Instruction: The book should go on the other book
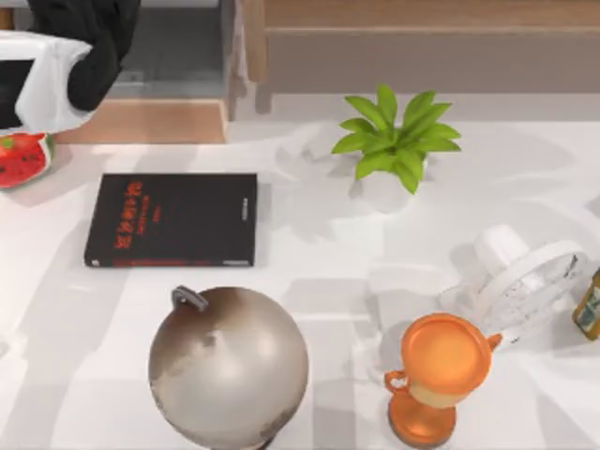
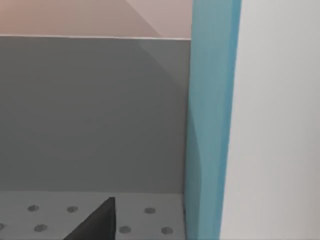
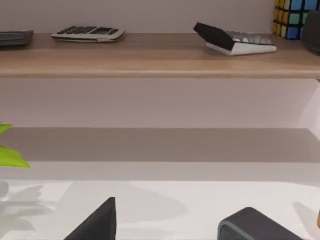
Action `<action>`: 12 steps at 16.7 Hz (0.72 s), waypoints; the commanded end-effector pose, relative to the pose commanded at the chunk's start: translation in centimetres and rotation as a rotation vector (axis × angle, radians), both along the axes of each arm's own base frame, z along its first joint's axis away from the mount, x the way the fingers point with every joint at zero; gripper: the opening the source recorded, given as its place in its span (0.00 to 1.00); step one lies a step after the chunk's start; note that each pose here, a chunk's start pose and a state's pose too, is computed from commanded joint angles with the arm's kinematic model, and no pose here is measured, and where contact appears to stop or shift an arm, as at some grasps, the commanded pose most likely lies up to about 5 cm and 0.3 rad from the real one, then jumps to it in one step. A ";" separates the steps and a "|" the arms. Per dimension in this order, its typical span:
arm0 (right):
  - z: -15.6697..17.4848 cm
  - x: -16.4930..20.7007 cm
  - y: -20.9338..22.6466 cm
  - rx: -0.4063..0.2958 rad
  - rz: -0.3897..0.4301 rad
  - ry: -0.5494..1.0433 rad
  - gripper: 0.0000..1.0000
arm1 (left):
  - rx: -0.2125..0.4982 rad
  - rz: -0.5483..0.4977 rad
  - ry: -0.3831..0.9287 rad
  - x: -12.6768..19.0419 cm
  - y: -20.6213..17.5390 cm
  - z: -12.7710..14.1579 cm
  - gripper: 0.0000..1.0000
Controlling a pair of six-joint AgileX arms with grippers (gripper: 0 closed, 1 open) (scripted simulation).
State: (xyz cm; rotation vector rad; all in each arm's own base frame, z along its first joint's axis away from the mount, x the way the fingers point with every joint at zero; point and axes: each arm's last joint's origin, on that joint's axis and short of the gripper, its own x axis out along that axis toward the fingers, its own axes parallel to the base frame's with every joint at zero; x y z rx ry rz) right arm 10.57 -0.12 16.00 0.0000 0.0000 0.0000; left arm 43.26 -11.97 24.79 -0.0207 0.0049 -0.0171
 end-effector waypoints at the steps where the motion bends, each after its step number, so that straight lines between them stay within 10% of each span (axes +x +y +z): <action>1: 0.0 0.0 0.0 0.000 0.000 0.000 1.00 | 0.001 0.004 0.004 0.0 0.2 -0.1 1.00; 12: 0.0 0.0 0.0 0.000 0.000 0.000 1.00 | 0.000 0.005 0.002 2.7 0.2 0.2 1.00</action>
